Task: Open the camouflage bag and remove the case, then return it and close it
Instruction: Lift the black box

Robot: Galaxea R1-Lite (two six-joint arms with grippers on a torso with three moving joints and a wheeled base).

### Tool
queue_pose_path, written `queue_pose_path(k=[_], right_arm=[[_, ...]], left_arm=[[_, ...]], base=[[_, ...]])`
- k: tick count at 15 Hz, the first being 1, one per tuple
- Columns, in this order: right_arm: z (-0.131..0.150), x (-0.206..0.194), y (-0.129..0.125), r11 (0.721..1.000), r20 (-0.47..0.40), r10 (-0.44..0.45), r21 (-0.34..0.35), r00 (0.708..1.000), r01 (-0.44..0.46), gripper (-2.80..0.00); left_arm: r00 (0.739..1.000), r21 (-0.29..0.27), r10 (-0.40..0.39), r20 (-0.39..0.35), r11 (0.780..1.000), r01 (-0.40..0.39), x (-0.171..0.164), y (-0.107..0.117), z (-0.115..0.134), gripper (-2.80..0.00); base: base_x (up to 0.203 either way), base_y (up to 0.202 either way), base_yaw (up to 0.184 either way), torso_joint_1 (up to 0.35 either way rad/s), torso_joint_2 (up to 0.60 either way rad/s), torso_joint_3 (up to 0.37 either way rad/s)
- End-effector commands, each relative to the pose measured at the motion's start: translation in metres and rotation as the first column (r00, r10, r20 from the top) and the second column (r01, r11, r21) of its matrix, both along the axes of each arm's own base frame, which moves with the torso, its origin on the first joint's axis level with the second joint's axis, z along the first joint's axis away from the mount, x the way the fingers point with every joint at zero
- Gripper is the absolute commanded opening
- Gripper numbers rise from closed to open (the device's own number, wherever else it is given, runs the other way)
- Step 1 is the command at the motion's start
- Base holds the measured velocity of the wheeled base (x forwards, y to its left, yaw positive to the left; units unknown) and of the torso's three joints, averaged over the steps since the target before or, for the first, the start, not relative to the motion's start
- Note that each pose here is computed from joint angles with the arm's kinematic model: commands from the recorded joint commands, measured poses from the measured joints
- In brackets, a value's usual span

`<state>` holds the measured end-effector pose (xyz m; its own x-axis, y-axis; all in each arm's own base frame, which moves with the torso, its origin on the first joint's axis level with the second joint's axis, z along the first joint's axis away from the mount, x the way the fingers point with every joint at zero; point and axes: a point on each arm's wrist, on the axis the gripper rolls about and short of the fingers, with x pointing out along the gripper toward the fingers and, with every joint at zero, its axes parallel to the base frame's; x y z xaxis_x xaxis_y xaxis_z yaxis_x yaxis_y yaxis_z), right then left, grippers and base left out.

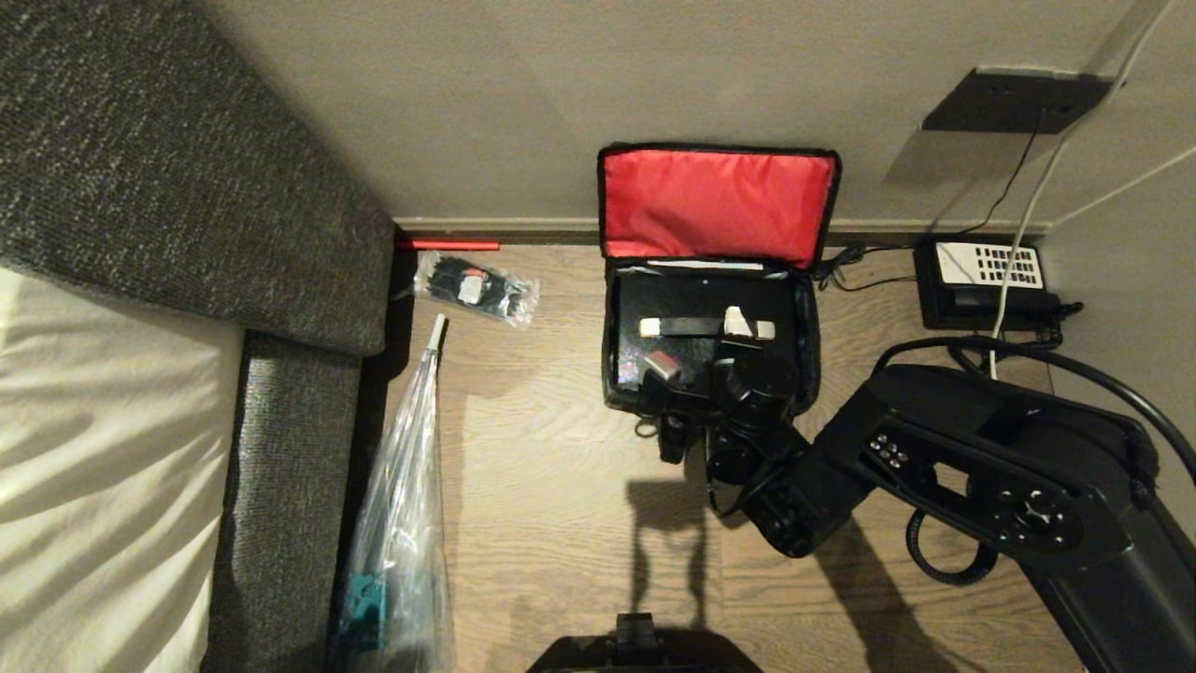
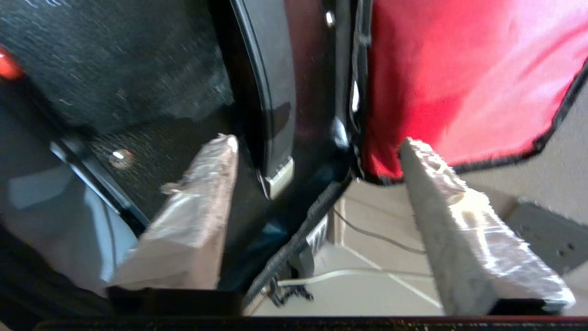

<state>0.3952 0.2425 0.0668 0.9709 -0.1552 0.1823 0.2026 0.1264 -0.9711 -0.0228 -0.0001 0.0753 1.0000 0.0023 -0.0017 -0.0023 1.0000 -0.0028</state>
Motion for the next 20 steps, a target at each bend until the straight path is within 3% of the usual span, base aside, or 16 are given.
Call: queue_pose_path(k=[1,9,20], right_arm=[[-0.010,0.002,0.001,1.000,-0.002,-0.007,-0.002,1.000,0.007,0.00],[-0.024,0.024,0.000,0.999,0.063,-0.028,0.043,0.998,0.026,0.00],[-0.004,0.044,-0.010,0.996,0.150,-0.049,0.076,0.987,0.038,0.00]], left_arm=[[1.000,0.000,0.001,0.000,1.000,-0.001,0.000,0.000,0.000,-2.80],[1.000,0.000,0.001,0.002,1.000,-0.001,0.000,0.000,0.000,-2.80],[1.000,0.000,0.002,0.002,1.000,-0.002,0.000,0.000,0.000,-2.80]], base=[[0.000,0.000,0.000,0.000,0.00,0.000],[0.000,0.000,0.000,0.000,0.00,0.000],[0.000,0.000,0.000,0.000,0.00,0.000]])
